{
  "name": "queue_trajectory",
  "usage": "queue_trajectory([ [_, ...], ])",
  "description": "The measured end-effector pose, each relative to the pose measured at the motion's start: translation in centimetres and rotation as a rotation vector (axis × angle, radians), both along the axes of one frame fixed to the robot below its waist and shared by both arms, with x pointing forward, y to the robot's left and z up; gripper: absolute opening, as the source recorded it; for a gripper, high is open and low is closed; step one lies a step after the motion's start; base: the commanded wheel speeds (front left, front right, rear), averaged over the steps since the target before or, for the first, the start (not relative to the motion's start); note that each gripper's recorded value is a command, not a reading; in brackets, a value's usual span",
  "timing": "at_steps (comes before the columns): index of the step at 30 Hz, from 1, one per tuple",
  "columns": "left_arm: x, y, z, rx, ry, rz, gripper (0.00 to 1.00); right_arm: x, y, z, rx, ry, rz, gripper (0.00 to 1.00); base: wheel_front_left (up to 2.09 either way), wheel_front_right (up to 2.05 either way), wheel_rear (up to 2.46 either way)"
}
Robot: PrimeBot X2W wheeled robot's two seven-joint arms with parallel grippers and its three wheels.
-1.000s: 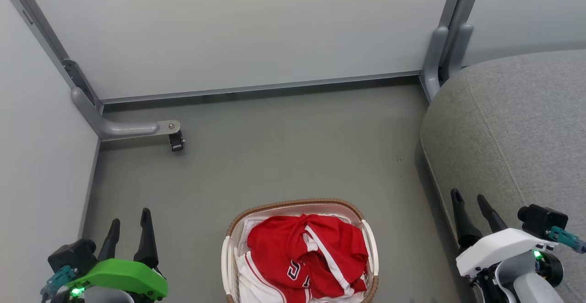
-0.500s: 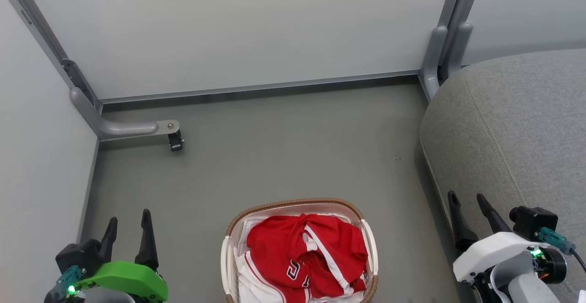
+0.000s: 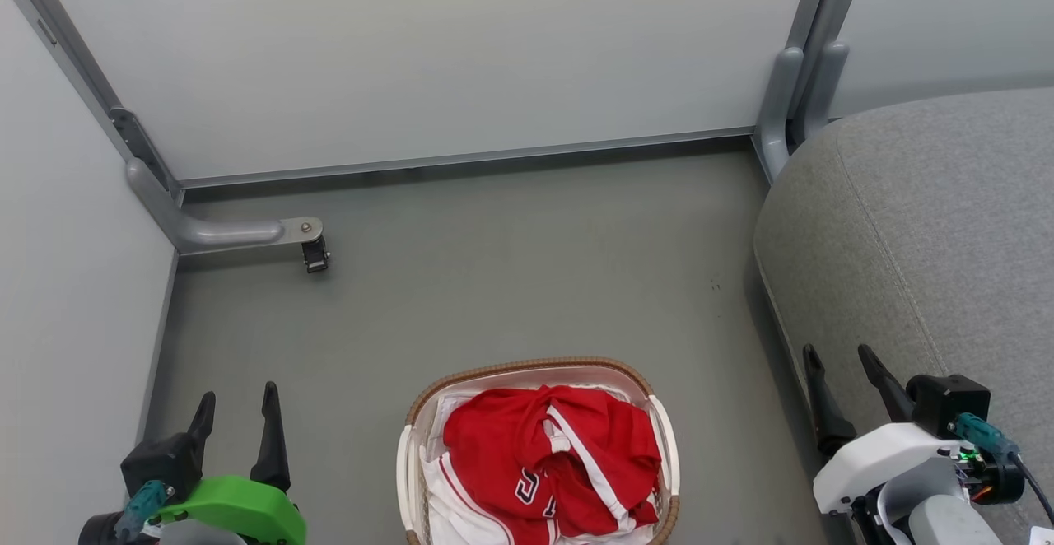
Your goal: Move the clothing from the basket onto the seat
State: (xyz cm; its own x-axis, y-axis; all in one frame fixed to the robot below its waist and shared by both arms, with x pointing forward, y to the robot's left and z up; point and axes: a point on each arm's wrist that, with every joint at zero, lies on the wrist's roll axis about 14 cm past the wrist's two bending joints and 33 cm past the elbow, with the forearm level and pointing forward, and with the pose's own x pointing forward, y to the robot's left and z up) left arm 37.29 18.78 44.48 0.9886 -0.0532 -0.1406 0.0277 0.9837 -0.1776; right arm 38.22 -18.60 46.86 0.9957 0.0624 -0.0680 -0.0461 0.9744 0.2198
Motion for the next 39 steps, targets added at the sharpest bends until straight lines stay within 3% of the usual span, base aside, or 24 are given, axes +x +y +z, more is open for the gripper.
queue_trajectory([
  [23,-0.3,-0.3,-0.3,0.065,-0.014,-0.017,1.0,-0.3,-0.2,-1.1,-0.133,0.008,0.014,1.0,0.0,0.0,0.0],
  [39,0.1,-1.8,-1.7,0.056,0.024,-0.062,1.0,0.4,-0.2,-1.6,-0.133,0.022,0.015,1.0,0.0,0.0,0.0],
])
